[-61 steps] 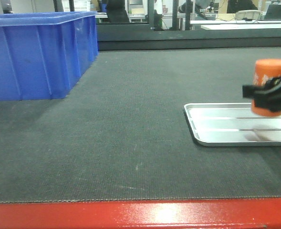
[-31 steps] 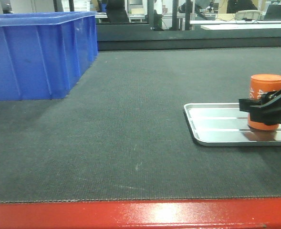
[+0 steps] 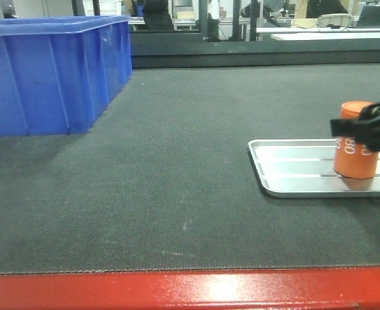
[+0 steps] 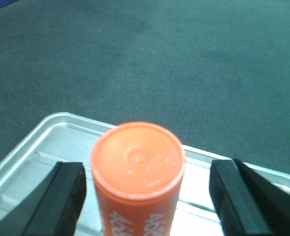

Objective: Grab orange capacitor from left shelf to right conveyor
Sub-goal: 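Lower the held capacitor onto the metal tray with the right gripper, then open the right gripper and lift it away from the capacitor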

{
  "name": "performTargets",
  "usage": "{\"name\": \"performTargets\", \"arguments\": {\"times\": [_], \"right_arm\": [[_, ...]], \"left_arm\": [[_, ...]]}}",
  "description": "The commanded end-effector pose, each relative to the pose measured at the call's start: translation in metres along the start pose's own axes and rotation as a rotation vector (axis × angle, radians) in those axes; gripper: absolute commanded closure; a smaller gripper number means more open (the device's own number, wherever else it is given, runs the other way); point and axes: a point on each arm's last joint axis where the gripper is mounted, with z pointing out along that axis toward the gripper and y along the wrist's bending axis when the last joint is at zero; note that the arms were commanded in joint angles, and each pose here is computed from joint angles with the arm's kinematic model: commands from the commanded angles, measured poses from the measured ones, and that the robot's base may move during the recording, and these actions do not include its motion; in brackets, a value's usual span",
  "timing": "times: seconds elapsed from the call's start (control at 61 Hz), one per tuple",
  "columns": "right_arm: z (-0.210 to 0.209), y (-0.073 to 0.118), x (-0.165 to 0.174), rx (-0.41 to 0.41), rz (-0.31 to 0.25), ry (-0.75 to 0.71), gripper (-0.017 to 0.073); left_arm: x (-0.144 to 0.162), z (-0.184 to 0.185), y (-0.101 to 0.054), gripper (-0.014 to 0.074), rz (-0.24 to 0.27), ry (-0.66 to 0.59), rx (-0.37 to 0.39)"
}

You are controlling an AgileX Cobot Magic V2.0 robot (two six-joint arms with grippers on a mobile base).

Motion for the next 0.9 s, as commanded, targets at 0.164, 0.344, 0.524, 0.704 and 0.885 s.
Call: {"name": "performTargets", "arguments": {"times": [0.164,0.344,0.524,0.704,0.885], "right_arm": [[-0.049,0.022,-0.053,-0.067,-0.010,-0.148,-0.0045],[-0.092,0.029,-0.067,-0.087,0.045,-0.156,0.0167],[-0.134,0.029,-0.070,-0.083,0.035,-0.183,0.0436],[-0.167,0.025,-0.066,-0.066,0.057,-0.198,0.0519],[-0.181,0.023,-0.065,-0.063,0.069,-0.240,0.0519]], "left_arm": [[-0.011,-0.002,-0.001,0.0699,-0.002,-0.113,0.016],[-0.011,-0.002,-0.001,0.0699,-0.002,-0.113,0.016],[-0.011,-0.002,-0.001,0.0699,-0.002,-0.113,0.016],[-0.011,-0.002,-0.001,0.0699,-0.002,-0.113,0.016],[-0.011,-0.002,-0.001,0.0699,-0.002,-0.113,0.016]]}}
